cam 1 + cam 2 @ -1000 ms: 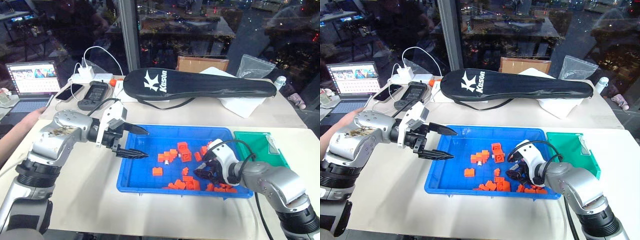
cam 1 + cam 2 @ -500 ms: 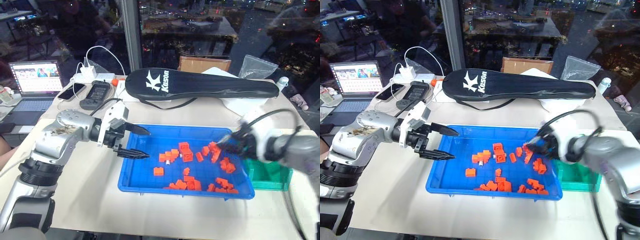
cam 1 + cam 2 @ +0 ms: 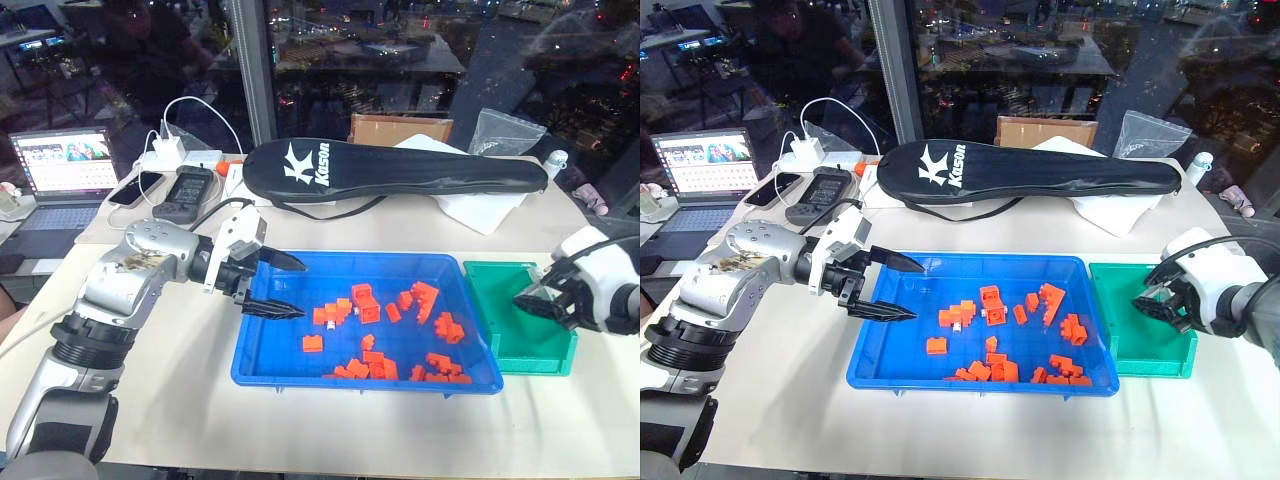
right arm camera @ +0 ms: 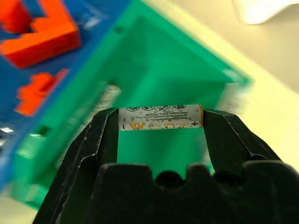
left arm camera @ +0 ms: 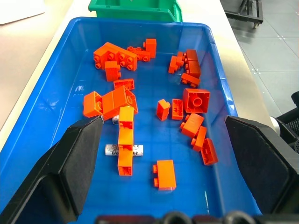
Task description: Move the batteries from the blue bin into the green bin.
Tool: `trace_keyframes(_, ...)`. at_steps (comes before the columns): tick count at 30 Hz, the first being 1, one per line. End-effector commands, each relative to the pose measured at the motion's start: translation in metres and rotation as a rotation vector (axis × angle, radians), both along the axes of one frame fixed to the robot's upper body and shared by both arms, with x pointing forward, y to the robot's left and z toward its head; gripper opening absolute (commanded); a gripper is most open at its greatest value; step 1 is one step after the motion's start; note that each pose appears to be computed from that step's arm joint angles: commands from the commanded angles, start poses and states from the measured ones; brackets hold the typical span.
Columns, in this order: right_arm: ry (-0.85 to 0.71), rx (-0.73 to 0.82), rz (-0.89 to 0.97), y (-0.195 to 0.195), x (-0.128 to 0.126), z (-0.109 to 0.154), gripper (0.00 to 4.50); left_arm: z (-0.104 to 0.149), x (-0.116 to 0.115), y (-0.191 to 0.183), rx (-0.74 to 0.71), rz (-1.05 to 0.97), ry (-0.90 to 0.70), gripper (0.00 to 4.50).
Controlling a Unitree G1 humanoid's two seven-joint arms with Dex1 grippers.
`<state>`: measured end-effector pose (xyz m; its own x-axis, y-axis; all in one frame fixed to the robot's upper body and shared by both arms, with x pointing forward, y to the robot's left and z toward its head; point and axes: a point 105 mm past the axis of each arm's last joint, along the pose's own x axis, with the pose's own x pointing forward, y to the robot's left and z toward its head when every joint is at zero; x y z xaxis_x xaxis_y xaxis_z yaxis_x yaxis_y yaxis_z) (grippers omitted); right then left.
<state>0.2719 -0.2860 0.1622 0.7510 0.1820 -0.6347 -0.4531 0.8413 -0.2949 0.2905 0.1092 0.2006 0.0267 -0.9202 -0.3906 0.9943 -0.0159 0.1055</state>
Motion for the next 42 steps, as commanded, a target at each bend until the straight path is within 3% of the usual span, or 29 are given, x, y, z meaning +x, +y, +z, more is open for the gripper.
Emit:
trace_keyframes(1, -0.099, -0.016, -0.026, -0.004, 0.007, 0.025, 4.48, 0.013, -0.003, 0.003, -0.012, -0.010, -0.042, 4.50)
trace_keyframes(5, -0.147, -0.007, 0.007, 0.004, 0.011, 0.043, 4.48, 0.012, 0.001, 0.009, 0.009, 0.017, -0.055, 4.50)
trace_keyframes(9, -0.220, 0.166, 0.239, 0.076, 0.020, 0.062, 4.48, 0.012, 0.006, 0.015, 0.038, 0.044, -0.062, 4.50)
trace_keyframes(15, -0.110, 0.229, 0.403, 0.139, 0.017, 0.021, 4.48, 0.010, 0.006, 0.014, 0.051, 0.038, -0.062, 4.50)
trace_keyframes(24, 0.016, 0.327, 0.268, 0.164, 0.035, -0.027, 4.48, 0.015, 0.004, 0.021, 0.063, 0.047, -0.044, 4.50)
trace_keyframes(35, 0.036, 0.303, 0.236, 0.179, 0.048, -0.040, 4.48, 0.012, -0.002, 0.026, 0.085, 0.044, -0.036, 4.50)
trace_keyframes(39, 0.037, 0.292, 0.229, 0.180, 0.049, -0.045, 3.48, 0.011, -0.002, 0.026, 0.086, 0.046, -0.037, 4.50)
trace_keyframes(42, 0.039, 0.265, 0.226, 0.177, 0.050, -0.048, 2.42, 0.011, -0.002, 0.026, 0.086, 0.048, -0.038, 4.50)
